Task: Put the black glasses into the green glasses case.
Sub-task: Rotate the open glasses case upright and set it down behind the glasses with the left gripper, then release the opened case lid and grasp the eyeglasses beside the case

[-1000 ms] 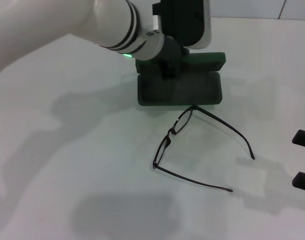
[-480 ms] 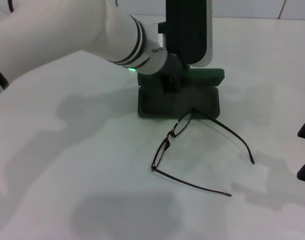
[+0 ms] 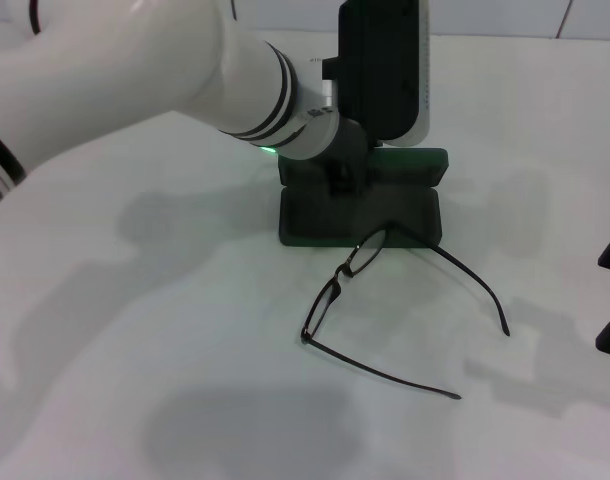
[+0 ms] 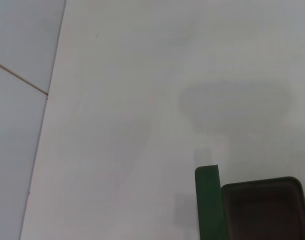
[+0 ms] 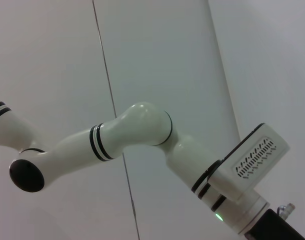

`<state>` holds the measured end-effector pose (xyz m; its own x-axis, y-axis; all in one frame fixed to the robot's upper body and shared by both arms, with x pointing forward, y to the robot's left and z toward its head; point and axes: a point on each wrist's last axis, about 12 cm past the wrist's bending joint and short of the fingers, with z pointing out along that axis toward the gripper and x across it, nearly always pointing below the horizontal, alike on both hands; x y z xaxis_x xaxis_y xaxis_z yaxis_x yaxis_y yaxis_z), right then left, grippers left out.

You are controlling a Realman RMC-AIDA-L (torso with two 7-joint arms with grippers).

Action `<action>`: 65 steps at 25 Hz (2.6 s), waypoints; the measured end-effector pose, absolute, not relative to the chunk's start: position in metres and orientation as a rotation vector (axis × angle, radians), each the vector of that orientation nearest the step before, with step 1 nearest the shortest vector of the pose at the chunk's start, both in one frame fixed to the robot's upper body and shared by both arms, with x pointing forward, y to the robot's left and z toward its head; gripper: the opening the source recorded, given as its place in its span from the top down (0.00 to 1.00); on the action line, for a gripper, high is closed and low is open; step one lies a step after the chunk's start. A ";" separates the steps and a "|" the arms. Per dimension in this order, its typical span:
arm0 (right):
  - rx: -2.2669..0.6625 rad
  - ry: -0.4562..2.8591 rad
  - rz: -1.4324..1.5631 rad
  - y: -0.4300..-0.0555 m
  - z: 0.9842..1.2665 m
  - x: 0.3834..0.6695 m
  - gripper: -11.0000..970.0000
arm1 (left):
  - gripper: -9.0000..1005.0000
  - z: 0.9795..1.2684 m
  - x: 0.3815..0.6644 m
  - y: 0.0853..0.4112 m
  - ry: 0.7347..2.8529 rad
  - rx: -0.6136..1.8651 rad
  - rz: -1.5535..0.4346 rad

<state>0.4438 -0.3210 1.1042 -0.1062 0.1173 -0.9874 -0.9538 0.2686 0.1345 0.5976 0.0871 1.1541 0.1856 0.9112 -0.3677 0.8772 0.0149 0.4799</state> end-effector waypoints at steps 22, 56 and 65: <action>-1.340 1.608 0.924 -0.267 1.166 0.551 0.24 | 0.63 1.236 0.553 0.169 1.638 0.993 -0.515; -2.610 1.012 -0.094 -0.038 1.200 0.581 0.25 | 0.64 1.045 0.403 0.317 1.575 0.717 -0.923; -2.668 0.843 -0.111 -0.024 1.191 0.567 0.25 | 0.64 1.036 0.394 0.313 1.578 0.693 -0.936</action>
